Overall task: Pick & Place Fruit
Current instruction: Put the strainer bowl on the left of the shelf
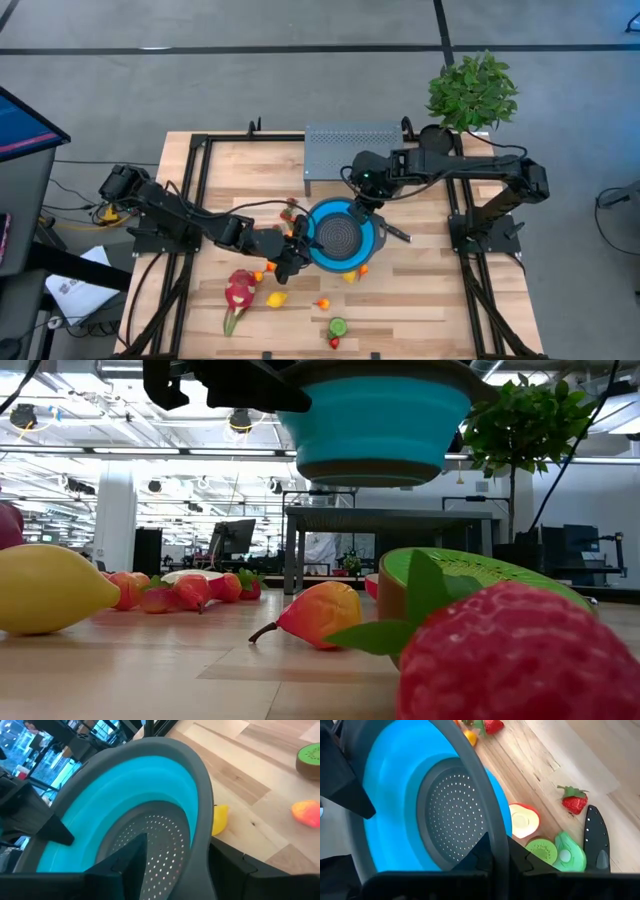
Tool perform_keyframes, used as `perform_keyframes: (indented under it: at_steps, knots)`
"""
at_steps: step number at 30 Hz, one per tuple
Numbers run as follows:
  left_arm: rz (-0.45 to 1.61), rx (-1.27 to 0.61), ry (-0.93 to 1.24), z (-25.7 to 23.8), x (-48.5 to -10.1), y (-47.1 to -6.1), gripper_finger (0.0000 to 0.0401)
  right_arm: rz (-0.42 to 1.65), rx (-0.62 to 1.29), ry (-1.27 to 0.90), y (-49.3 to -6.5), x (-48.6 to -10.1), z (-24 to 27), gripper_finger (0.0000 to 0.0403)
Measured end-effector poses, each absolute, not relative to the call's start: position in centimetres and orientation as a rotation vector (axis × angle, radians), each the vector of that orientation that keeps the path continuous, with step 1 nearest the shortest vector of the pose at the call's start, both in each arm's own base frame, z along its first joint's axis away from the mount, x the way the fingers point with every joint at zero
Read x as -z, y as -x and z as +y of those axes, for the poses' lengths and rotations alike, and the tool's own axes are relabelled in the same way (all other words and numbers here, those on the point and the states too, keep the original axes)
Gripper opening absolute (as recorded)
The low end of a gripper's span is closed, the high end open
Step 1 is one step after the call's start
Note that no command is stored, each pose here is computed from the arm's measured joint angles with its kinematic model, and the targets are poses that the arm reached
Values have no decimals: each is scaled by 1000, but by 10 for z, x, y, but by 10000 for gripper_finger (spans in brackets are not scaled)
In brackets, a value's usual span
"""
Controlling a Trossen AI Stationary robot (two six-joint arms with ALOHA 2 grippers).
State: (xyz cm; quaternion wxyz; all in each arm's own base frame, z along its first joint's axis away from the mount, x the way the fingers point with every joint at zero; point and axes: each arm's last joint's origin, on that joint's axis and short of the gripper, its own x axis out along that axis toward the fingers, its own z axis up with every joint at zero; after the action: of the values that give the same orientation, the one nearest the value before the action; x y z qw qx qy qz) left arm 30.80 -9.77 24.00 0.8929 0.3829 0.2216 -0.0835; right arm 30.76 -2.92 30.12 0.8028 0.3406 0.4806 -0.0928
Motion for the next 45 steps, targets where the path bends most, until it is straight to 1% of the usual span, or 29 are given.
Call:
perform_keyframes:
  at_steps: [8,10,13,19,22,36,45]
  knots:
    - [462,174,-788,-98,-239,-308,172,1019,181,-735,-309,-302,-29,4]
    - [463,175,-789,-98,-239,-308,166,1019,181,-736,-309,-302,-29,4]
    - [463,178,-795,-98,-239,-308,140,1020,180,-740,-309,-302,-29,4]
    - [457,211,-812,-99,-239,-308,66,1019,186,-751,-309,-302,-29,4]
    - [436,230,-809,-100,-240,-309,46,1021,188,-752,-309,-302,-30,4]
    - [435,236,-793,-100,-240,-309,41,1020,190,-753,-309,-302,-30,6]
    - [435,240,-781,-100,-240,-309,36,1023,174,-743,-308,-302,-29,43]
